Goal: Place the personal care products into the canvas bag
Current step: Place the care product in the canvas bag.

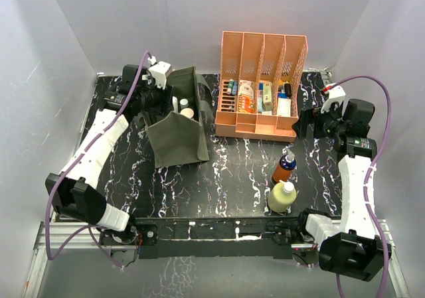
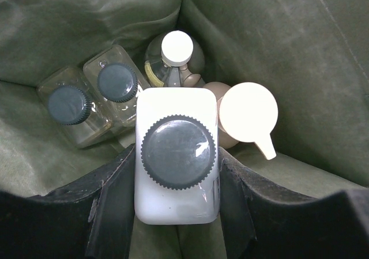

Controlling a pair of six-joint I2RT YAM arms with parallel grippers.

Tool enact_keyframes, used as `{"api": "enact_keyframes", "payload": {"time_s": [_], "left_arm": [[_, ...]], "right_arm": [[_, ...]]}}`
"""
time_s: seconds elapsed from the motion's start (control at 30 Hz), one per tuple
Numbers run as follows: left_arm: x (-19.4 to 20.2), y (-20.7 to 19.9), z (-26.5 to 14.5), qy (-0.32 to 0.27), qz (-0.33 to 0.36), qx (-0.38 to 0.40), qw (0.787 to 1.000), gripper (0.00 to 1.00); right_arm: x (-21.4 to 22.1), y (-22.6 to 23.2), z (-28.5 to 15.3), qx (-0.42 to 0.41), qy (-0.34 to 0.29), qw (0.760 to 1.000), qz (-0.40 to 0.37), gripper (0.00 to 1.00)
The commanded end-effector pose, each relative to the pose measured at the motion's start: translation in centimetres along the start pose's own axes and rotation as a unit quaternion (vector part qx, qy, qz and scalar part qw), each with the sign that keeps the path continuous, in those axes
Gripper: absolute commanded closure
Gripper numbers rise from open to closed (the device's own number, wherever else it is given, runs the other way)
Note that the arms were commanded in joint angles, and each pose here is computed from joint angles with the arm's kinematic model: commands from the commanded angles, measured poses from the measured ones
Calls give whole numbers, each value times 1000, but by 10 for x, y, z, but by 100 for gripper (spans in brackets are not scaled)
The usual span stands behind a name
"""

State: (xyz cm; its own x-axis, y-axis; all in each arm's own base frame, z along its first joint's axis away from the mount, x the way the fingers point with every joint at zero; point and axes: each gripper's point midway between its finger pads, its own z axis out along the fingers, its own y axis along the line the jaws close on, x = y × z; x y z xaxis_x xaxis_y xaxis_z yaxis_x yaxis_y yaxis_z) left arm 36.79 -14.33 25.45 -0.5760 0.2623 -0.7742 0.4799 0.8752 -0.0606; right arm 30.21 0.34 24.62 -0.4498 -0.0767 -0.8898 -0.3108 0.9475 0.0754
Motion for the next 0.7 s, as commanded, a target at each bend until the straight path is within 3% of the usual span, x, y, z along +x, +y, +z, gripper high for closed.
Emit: {"api": "enact_keyframes", "payload": {"time_s": [0.0,0.67], "left_arm": [[-34,-4,-11,-75,7,17,997,100],[-28,-1,16,-49,52,57,996,100]], "right_arm": [[-18,0,-6,6,-33,999,-17,1],[-17,0,-5,5,-32,999,-16,1]]}}
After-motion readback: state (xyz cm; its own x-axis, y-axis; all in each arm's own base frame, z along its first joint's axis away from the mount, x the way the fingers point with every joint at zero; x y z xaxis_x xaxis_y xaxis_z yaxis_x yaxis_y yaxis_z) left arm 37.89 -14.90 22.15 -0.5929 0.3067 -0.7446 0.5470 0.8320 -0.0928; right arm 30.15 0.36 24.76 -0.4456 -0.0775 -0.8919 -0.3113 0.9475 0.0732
